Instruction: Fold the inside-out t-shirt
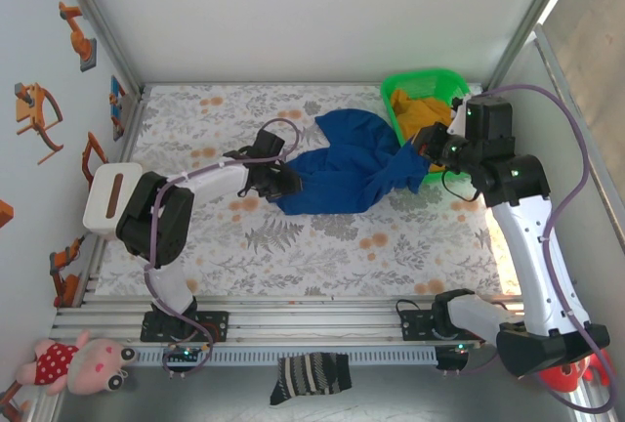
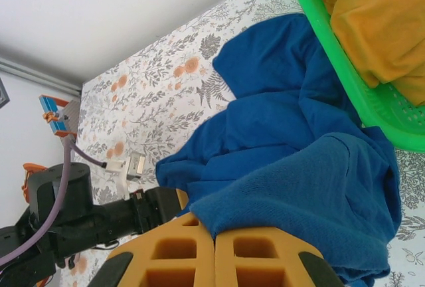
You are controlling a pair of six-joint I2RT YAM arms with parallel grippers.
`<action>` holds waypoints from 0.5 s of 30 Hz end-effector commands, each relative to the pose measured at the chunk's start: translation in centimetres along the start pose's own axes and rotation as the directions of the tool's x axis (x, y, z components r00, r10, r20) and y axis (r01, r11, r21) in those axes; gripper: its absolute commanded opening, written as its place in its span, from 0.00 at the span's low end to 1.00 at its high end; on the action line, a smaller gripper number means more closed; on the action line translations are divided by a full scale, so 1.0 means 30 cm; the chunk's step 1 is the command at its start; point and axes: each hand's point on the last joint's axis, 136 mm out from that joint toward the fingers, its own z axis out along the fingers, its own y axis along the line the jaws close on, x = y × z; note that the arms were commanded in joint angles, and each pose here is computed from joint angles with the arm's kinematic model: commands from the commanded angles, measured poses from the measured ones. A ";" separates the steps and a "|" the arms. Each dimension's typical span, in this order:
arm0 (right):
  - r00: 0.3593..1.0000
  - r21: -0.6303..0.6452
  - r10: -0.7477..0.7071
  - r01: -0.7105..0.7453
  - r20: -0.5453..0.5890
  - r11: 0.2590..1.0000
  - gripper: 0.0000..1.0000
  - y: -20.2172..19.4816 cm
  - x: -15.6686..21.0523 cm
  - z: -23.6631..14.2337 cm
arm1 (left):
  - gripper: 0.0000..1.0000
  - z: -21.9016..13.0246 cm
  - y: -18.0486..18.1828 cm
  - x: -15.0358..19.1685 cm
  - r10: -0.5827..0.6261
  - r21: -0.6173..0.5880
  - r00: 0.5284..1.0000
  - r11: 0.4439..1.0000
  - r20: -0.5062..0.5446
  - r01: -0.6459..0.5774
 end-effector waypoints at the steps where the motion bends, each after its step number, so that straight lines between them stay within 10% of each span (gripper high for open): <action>1: 0.999 -0.003 0.003 -0.003 0.033 1.000 0.00 -0.002 -0.022 -0.016 | 0.40 0.006 0.006 0.003 0.029 -0.031 1.000 0.999 -0.006 -0.030; 15: 0.999 0.000 0.008 -0.008 0.033 1.000 0.00 -0.006 -0.025 -0.014 | 0.34 -0.028 -0.001 -0.018 0.086 -0.091 0.995 0.993 0.049 -0.081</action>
